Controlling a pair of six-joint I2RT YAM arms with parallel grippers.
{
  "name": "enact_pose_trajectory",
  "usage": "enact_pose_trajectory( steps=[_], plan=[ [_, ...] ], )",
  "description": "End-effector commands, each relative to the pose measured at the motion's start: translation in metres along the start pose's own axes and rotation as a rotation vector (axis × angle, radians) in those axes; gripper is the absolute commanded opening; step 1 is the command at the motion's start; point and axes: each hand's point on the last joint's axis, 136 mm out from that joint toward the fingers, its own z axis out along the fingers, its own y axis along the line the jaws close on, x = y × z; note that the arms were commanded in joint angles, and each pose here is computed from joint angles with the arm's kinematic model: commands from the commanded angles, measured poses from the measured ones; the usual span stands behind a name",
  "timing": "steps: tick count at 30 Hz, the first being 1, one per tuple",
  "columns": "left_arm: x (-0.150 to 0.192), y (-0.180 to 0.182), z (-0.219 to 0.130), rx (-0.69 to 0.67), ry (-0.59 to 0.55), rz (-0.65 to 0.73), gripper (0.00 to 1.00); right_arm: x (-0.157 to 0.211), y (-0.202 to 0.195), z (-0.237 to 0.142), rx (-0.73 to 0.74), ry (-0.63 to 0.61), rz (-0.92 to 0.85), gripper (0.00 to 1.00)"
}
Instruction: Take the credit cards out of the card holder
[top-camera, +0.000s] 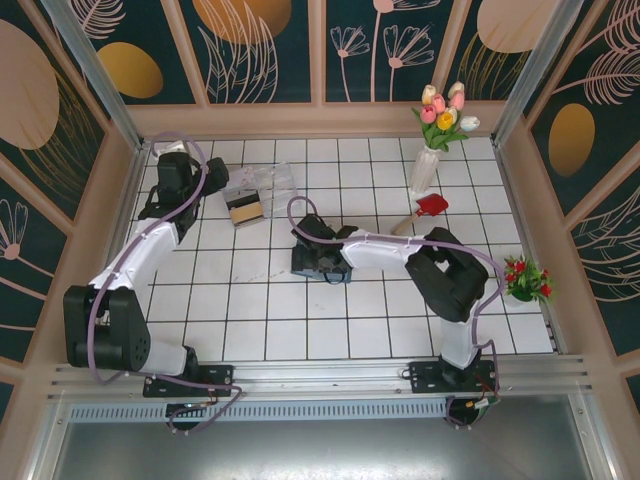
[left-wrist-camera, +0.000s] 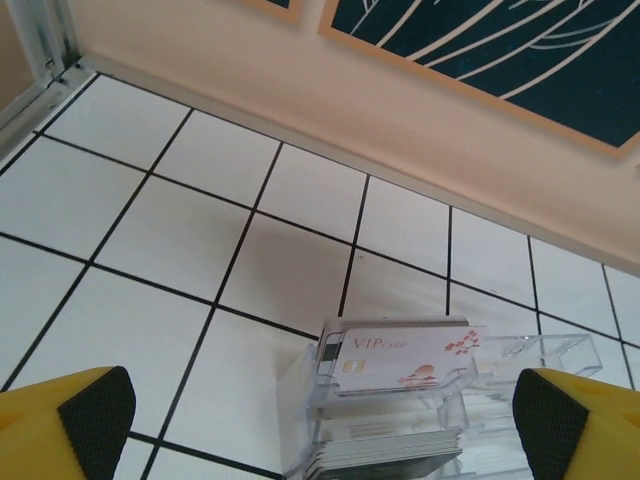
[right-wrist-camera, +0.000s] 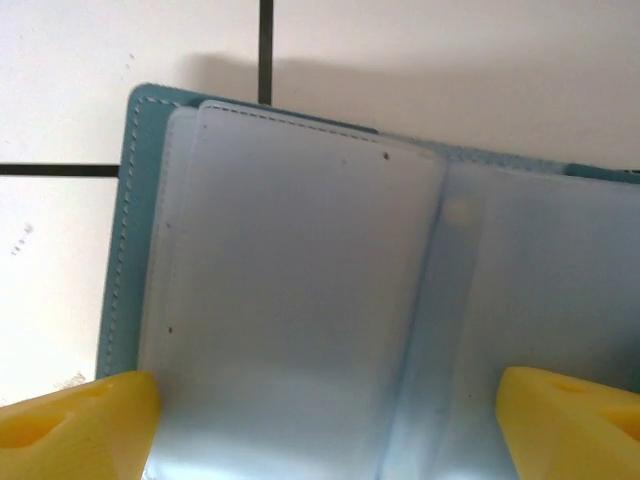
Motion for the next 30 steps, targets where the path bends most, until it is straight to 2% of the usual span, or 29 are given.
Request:
enact_pose_trajectory(
  steps=[1,2,8,12,15,22,27,30],
  plan=[
    [-0.007,0.003,-0.019,0.005,-0.029,-0.133,0.98,0.011,-0.013,0.012,0.074,0.046,0.019,0.89],
    [0.005,0.007,-0.019,0.004,-0.006,-0.142,0.99,0.012,-0.014,0.013,0.079,0.050,0.021,0.89],
    [0.010,0.002,-0.041,0.054,0.016,-0.164,0.98,0.018,-0.015,0.019,0.066,0.074,0.026,0.99],
    [0.014,0.003,-0.050,0.073,0.003,-0.191,0.99,0.023,-0.020,0.028,0.088,0.099,0.024,0.99],
    [0.024,0.004,-0.048,0.077,0.035,-0.175,0.98,0.025,-0.025,0.031,0.113,0.102,0.027,0.98],
    [0.050,0.008,-0.040,0.064,0.129,-0.151,0.99,0.031,-0.035,0.031,0.137,0.110,0.031,0.81],
    [0.061,0.004,-0.041,0.103,0.170,-0.163,0.98,0.029,-0.041,0.027,0.118,0.110,0.052,0.61],
    [0.069,-0.004,-0.042,0.152,0.204,-0.150,0.99,0.030,-0.038,0.025,0.052,0.132,0.084,0.48]
  ],
)
